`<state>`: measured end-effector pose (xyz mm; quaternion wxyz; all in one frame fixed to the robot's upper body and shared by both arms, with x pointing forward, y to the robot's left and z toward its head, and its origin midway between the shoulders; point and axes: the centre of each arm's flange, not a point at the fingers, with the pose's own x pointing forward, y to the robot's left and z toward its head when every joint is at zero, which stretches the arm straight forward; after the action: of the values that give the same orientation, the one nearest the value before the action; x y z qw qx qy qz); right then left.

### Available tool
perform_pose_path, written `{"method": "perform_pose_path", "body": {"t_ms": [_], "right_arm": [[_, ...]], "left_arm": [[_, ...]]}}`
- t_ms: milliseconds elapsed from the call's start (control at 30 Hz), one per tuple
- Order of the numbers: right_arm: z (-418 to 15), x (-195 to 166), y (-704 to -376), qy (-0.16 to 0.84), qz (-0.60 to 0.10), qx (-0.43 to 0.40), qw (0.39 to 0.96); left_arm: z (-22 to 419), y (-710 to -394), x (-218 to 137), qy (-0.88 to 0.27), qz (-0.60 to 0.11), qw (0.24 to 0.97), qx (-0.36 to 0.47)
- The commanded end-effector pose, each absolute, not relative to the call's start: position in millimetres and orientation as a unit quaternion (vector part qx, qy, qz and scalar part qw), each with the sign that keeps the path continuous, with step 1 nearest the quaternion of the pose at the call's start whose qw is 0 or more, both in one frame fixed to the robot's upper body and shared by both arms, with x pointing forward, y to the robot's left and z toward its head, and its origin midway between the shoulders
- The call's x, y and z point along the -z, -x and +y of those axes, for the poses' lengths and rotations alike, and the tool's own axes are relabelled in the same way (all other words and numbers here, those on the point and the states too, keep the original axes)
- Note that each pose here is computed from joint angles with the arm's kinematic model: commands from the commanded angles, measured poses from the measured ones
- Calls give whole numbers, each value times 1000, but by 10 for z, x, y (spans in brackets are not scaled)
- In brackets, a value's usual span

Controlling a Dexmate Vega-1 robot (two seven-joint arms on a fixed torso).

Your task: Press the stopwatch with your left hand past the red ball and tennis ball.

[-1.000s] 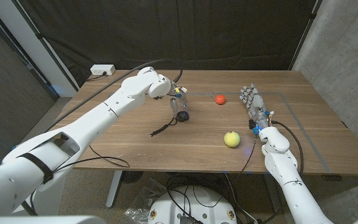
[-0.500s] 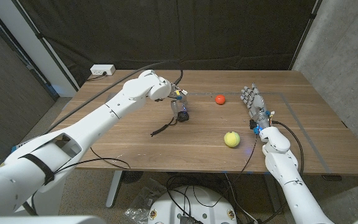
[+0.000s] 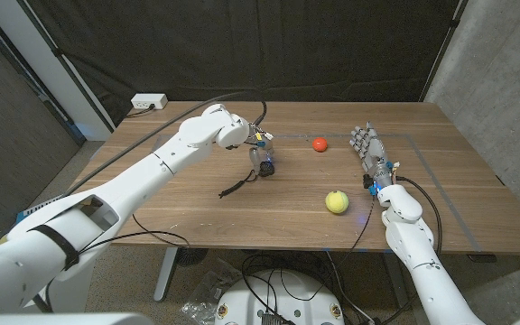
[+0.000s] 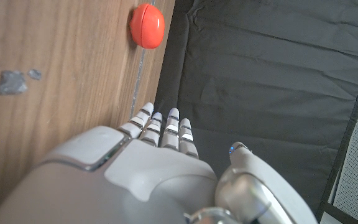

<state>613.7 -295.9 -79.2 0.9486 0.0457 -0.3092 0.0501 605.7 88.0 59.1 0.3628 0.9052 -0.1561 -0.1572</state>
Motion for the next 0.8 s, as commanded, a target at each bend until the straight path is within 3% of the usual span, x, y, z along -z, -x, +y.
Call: {"method": "perform_pose_path", "body": {"t_ms": [33,800], "right_arm": [[-2967,810,-6140,-47,-308,-48,949],[-2933,789,-6155,-41,-305,-40,951]], "left_arm": [[882,-6059,-524,-909,-161,352,155],[976,-6065,-425,-906,-192,345,152]]}}
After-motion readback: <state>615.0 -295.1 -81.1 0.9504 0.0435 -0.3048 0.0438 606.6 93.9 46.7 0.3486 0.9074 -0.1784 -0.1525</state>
